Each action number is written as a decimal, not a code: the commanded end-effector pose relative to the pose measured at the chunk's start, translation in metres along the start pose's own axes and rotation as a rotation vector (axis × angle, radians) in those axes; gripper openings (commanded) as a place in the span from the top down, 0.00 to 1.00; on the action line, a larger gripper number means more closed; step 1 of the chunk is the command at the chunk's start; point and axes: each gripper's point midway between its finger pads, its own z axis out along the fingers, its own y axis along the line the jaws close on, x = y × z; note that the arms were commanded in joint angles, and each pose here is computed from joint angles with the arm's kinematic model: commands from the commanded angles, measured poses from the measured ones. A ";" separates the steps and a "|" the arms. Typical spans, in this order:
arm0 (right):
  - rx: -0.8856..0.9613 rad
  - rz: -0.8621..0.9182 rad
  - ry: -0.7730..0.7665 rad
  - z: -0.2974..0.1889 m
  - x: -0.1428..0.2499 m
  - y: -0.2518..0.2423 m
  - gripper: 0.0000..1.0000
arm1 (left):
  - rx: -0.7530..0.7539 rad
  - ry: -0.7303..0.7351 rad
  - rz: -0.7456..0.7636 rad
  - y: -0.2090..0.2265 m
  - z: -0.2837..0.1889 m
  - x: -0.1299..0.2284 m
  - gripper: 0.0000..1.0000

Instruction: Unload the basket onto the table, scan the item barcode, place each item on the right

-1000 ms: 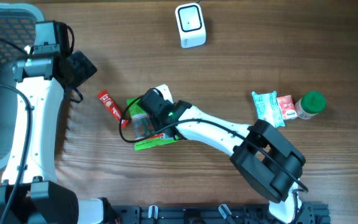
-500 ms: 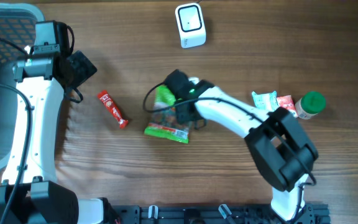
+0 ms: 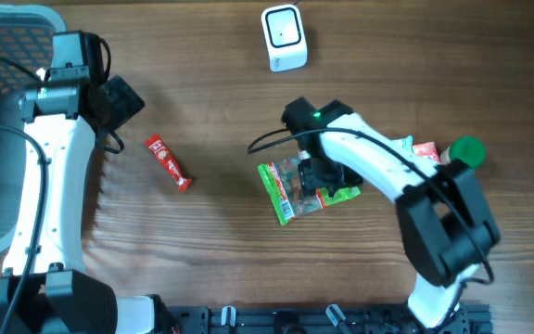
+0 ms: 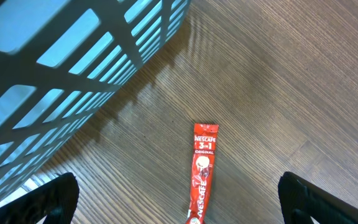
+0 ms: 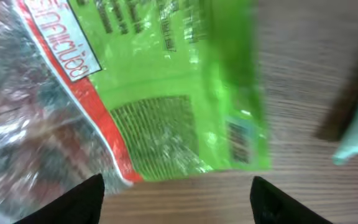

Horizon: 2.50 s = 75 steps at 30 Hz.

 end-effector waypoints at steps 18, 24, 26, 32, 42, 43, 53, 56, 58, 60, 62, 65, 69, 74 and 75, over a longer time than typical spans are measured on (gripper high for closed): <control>-0.489 -0.192 -0.273 0.016 -0.048 0.006 0.19 | -0.005 -0.027 -0.009 0.003 -0.005 -0.008 0.00; -0.489 -0.195 -0.276 0.016 -0.048 0.006 0.19 | -0.005 -0.027 -0.009 0.003 -0.005 -0.008 0.00; -0.489 -0.195 -0.275 0.016 -0.048 0.006 0.18 | -0.005 -0.027 -0.008 0.003 -0.005 -0.008 0.00; -0.489 -0.195 -0.275 0.016 -0.048 0.006 0.18 | -0.005 -0.027 -0.009 0.003 -0.005 -0.008 0.00; -0.488 -0.195 -0.275 0.016 -0.048 0.006 0.18 | -0.005 -0.027 -0.008 0.003 -0.005 -0.008 0.00; -0.488 -0.195 -0.275 0.016 -0.048 0.006 0.18 | -0.005 -0.027 -0.009 0.003 -0.005 -0.008 0.00; -0.487 -0.200 -0.282 0.016 -0.049 0.006 0.17 | -0.005 -0.027 -0.009 0.003 -0.005 -0.008 0.00; -0.487 -0.200 -0.280 0.016 -0.049 0.006 0.18 | -0.005 -0.027 -0.008 0.003 -0.005 -0.008 0.00; -0.488 -0.200 -0.292 0.015 -0.052 0.007 0.17 | -0.005 -0.027 -0.008 0.003 -0.005 -0.008 0.00; -0.489 -0.201 -0.306 0.014 -0.055 0.007 0.17 | 0.035 -0.046 -0.024 -0.005 -0.005 -0.014 0.00; -0.490 -0.197 -0.303 0.014 -0.054 0.007 0.17 | 0.094 -0.038 -0.029 -0.017 -0.006 -0.014 0.00; -0.492 -0.179 -0.292 0.015 -0.053 0.006 0.17 | 0.163 0.006 -0.025 -0.029 -0.007 -0.007 0.00; -0.496 -0.149 -0.283 0.015 -0.053 0.006 0.17 | 0.360 0.212 0.012 -0.063 -0.016 0.035 0.56; -0.497 -0.135 -0.275 0.015 -0.051 0.006 0.19 | 0.420 0.310 0.159 -0.102 -0.011 0.091 0.96; -0.500 -0.113 -0.269 0.015 -0.051 0.006 0.20 | 0.426 0.326 0.198 -0.112 -0.008 0.106 0.96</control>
